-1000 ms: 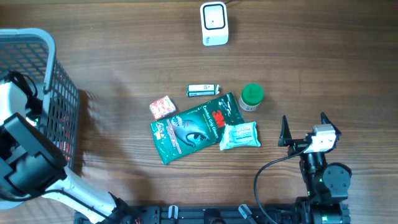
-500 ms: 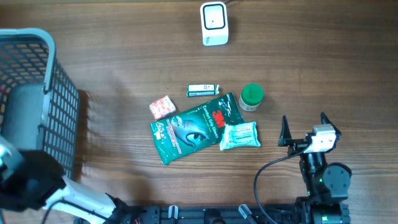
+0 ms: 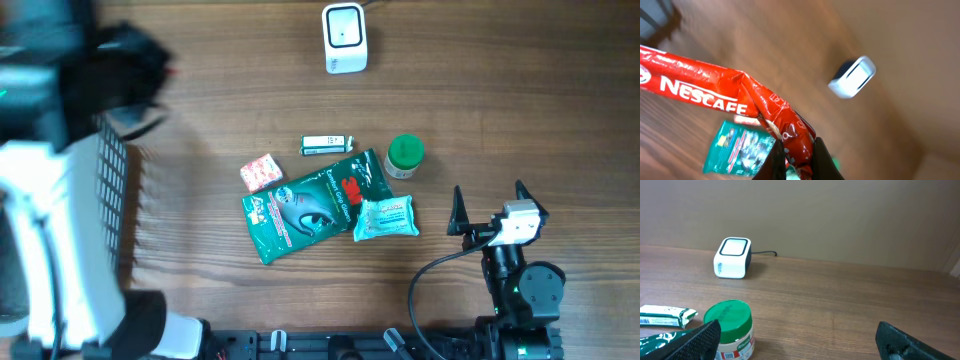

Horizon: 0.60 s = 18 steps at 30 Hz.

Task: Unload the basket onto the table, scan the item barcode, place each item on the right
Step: 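Carry the red Nescafe stick with left gripper and lay it above the green pack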

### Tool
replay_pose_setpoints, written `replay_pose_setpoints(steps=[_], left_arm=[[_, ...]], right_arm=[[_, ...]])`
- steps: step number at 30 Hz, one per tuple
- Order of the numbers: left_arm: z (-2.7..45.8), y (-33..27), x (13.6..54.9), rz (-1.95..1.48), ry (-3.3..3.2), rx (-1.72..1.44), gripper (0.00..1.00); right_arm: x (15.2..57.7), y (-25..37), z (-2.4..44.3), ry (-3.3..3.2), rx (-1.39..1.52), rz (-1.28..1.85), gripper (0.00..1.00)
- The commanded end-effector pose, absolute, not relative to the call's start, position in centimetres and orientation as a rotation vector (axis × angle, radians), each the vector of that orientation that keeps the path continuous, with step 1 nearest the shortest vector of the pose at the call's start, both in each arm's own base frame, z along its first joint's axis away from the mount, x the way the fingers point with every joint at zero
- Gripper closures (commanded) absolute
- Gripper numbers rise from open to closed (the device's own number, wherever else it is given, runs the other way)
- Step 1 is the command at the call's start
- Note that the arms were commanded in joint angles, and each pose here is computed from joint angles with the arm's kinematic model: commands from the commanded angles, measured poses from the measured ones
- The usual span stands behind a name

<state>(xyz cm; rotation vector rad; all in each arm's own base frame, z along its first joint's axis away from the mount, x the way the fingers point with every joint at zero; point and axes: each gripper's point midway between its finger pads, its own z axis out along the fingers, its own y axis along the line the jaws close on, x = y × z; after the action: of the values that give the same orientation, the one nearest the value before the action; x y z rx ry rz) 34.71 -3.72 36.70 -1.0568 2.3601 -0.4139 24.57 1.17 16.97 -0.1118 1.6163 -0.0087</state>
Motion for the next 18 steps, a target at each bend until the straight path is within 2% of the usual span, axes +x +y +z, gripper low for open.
replay_pose_setpoints(steps=[1, 4, 9, 18], left_arm=[[29.9, -9.3, 37.0, -0.268, 2.48, -1.115, 0.96], [22.9, -15.6, 38.6, -0.237, 2.585, -1.124, 0.96], [14.2, -20.1, 37.5, -0.091, 2.629, -1.361, 0.96], [5.8, -22.9, 36.7, 0.091, 2.71, -1.367, 0.96]], right_arm=[[24.5, 1.3, 17.2, 1.606, -0.126, -0.009, 0.0], [24.5, 1.3, 17.2, 1.607, -0.126, -0.009, 0.0], [24.5, 1.3, 17.2, 1.606, -0.126, -0.009, 0.0], [24.5, 1.3, 17.2, 1.606, -0.126, -0.009, 0.0]])
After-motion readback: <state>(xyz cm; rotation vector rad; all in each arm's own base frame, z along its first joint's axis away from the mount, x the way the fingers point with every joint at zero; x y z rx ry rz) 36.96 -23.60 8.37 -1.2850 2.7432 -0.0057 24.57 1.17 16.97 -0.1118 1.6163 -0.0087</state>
